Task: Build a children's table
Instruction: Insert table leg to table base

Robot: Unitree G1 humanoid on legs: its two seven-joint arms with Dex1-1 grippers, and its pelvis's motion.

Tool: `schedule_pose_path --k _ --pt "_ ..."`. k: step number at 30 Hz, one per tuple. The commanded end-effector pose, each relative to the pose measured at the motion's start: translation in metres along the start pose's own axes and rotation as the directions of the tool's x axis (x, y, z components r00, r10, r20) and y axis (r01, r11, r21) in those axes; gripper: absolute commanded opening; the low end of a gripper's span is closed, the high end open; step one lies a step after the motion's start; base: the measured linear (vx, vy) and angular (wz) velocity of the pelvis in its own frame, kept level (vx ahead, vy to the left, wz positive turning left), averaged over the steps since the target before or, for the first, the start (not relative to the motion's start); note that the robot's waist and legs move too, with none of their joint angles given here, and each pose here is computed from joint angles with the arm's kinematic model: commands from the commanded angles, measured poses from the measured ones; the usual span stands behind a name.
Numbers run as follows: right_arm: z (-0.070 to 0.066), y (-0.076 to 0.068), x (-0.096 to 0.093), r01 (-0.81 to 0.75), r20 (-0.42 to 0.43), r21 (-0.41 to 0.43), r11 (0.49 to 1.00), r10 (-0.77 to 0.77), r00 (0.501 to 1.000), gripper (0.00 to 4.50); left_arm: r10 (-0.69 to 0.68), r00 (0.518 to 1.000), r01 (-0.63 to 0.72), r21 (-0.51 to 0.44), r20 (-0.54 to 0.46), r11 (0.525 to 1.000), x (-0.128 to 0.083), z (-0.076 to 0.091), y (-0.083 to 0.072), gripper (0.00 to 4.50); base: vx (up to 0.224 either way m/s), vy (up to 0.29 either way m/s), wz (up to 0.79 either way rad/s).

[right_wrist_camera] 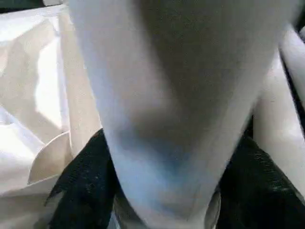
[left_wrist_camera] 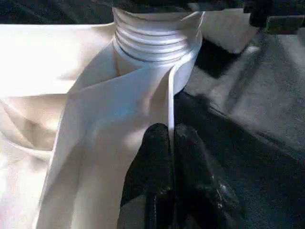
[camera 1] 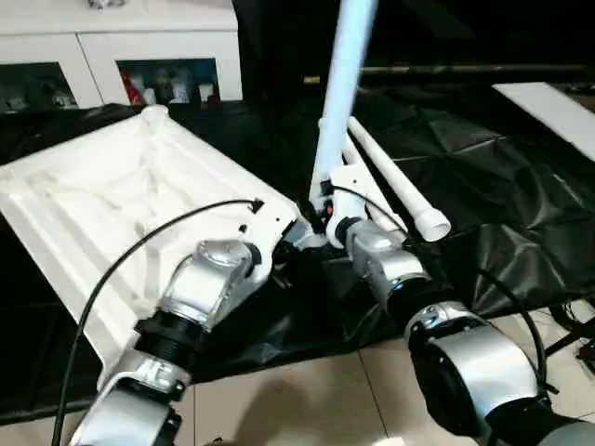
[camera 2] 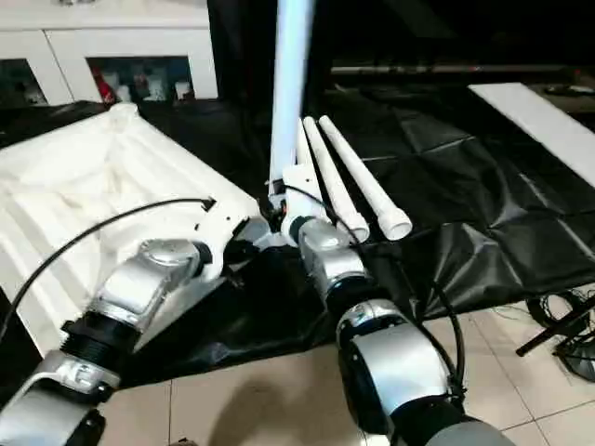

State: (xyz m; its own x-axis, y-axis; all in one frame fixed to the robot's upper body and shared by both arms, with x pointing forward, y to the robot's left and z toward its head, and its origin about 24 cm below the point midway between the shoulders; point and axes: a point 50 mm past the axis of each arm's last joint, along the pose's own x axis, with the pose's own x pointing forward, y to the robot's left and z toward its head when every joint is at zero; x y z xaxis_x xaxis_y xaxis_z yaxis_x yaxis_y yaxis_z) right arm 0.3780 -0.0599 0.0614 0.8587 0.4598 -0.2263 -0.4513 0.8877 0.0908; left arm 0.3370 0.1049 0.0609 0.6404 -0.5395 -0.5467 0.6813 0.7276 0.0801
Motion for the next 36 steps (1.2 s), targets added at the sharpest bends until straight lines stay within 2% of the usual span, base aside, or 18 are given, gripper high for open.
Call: schedule_pose_path --k 1,3,6,8,13,14,20,23,28,31,33,34,36 --pt "-0.01 -0.018 -0.007 0.019 -0.043 0.014 1.0 -0.018 0.999 3.26 0.043 0.999 -0.042 0.03 -0.032 0.999 -0.007 -0.005 0.014 0.0 0.056 0.003 0.02" --pt "-0.007 -0.018 -0.007 -0.001 -0.035 0.009 1.0 0.001 0.999 3.32 0.039 0.999 -0.037 0.038 -0.029 0.999 -0.008 -0.005 0.015 0.0 0.056 0.005 0.02" --pt "-0.004 -0.019 -0.01 -0.084 -0.02 -0.035 0.996 0.083 0.996 3.7 0.005 1.0 -0.004 0.058 -0.028 0.998 -0.01 -0.006 0.016 0.0 0.0 0.0 0.0" --pt "-0.003 -0.019 -0.014 -0.161 -0.009 -0.053 0.986 0.161 0.987 3.84 -0.022 0.999 0.025 0.081 -0.037 0.996 -0.012 -0.008 0.016 0.0 0.0 0.0 0.0" --pt "-0.002 -0.023 -0.02 -0.23 0.002 -0.083 0.97 0.23 0.973 4.28 -0.061 0.997 0.065 0.105 -0.04 0.992 -0.014 -0.012 0.017 0.0 0.0 0.0 0.0" --pt "-0.001 -0.026 -0.026 -0.271 0.003 -0.113 0.956 0.273 0.962 4.37 -0.084 0.995 0.088 0.114 -0.045 0.99 -0.015 -0.013 0.017 0.0 0.0 0.0 0.0" --pt "-0.006 -0.031 -0.047 -0.428 -0.062 -0.197 0.882 0.424 0.904 4.37 -0.175 0.983 0.182 0.189 -0.049 0.965 -0.023 -0.016 0.019 0.0 0.0 0.0 0.0" --pt "-0.009 -0.031 -0.052 -0.464 -0.082 -0.212 0.86 0.457 0.885 4.37 -0.189 0.98 0.198 0.189 -0.067 0.962 -0.025 -0.018 0.022 0.0 0.0 0.0 0.0" --pt "-0.004 -0.03 -0.055 -0.441 -0.044 -0.168 0.882 0.44 0.897 4.37 -0.217 0.973 0.227 0.181 -0.074 0.957 -0.029 -0.017 0.023 0.0 0.0 0.0 0.0" --pt "0.001 -0.025 -0.051 -0.393 0.017 -0.088 0.915 0.396 0.918 4.37 -0.25 0.965 0.259 0.174 -0.075 0.95 -0.029 -0.017 0.015 0.0 0.0 0.0 0.0" --pt "0.001 -0.025 -0.051 -0.388 0.017 -0.08 0.918 0.391 0.92 4.37 -0.252 0.965 0.262 0.174 -0.078 0.949 -0.029 -0.017 0.014 0.0 0.0 0.0 0.0" --pt "-0.001 -0.024 -0.048 -0.321 0.015 -0.012 0.947 0.321 0.947 4.37 -0.26 0.962 0.27 0.146 -0.087 0.952 -0.03 -0.018 0.012 0.0 0.0 0.0 0.0" --pt "-0.003 -0.023 -0.047 -0.291 0.012 0.025 0.956 0.291 0.957 4.37 -0.259 0.962 0.27 0.136 -0.091 0.953 -0.031 -0.019 0.011 0.0 0.0 0.0 0.0"
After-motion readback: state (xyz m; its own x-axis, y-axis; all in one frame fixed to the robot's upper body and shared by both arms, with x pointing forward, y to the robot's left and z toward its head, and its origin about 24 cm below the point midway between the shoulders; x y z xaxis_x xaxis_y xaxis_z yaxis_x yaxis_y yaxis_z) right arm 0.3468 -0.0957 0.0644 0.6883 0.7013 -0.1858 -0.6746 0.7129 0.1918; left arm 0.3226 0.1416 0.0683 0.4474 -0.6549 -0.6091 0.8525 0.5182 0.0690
